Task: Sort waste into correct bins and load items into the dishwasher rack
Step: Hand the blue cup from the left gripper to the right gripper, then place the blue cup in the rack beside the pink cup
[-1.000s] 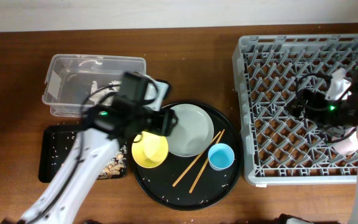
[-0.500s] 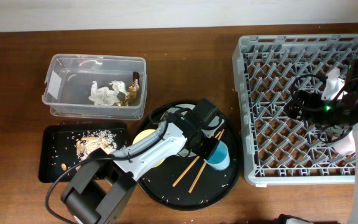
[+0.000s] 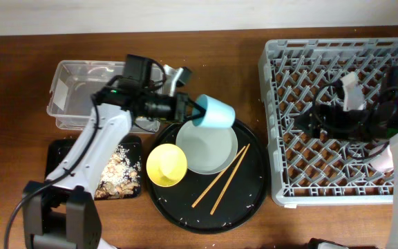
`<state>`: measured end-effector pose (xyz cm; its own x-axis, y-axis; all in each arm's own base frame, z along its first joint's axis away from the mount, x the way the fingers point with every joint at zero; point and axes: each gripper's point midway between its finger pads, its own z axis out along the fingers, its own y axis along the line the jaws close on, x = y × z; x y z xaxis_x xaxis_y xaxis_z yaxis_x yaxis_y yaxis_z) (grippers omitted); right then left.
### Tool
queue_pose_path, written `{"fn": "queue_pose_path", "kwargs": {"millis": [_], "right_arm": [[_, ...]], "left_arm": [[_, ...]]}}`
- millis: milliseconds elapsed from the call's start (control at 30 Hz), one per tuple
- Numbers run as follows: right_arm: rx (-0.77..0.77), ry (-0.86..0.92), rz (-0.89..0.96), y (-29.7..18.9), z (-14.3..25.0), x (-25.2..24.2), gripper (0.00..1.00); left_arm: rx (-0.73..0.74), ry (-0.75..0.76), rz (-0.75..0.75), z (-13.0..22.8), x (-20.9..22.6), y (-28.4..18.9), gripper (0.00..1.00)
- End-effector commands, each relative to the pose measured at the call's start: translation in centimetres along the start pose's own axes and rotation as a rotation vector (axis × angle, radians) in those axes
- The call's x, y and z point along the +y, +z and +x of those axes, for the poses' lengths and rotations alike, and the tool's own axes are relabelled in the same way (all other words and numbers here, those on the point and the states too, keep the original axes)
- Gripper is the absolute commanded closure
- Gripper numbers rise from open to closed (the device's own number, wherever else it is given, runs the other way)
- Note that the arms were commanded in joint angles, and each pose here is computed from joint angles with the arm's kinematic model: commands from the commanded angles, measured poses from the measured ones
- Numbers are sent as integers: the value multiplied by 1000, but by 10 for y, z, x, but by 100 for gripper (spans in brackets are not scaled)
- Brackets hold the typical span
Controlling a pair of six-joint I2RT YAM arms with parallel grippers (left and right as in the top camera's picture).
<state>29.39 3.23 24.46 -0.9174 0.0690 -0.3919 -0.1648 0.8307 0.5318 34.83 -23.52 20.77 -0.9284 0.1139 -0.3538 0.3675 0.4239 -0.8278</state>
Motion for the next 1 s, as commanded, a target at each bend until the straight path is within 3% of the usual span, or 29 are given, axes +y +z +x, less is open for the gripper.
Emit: {"fn": "queue_pose_path", "kwargs": {"millis": [0,100,267,567,700,867,933,967], "right_arm": [[-20,-237,-338,11,-2,69,2],[41,-363,-481,32,8,115,2],[59,-557,-569,51,18,161,2],[82,-593,-577,92,6,159,2],[53,-607,-631,88,2,167,0],[3,-621,-797,70,-1,190,9],[2,-620,-799,70,-1,190,20],[2,-620,-799,70,-1,190,21]], "left_arm": [[23,13,315,0,-54,-23,100],[36,18,320,3,-57,-19,100],[44,12,341,4,-61,-20,100],[52,12,369,6,-66,-21,100],[53,9,368,6,-66,-21,100],[53,10,368,6,-66,-21,100],[53,10,366,6,-66,-21,100],[52,10,364,6,-65,-21,100]]}}
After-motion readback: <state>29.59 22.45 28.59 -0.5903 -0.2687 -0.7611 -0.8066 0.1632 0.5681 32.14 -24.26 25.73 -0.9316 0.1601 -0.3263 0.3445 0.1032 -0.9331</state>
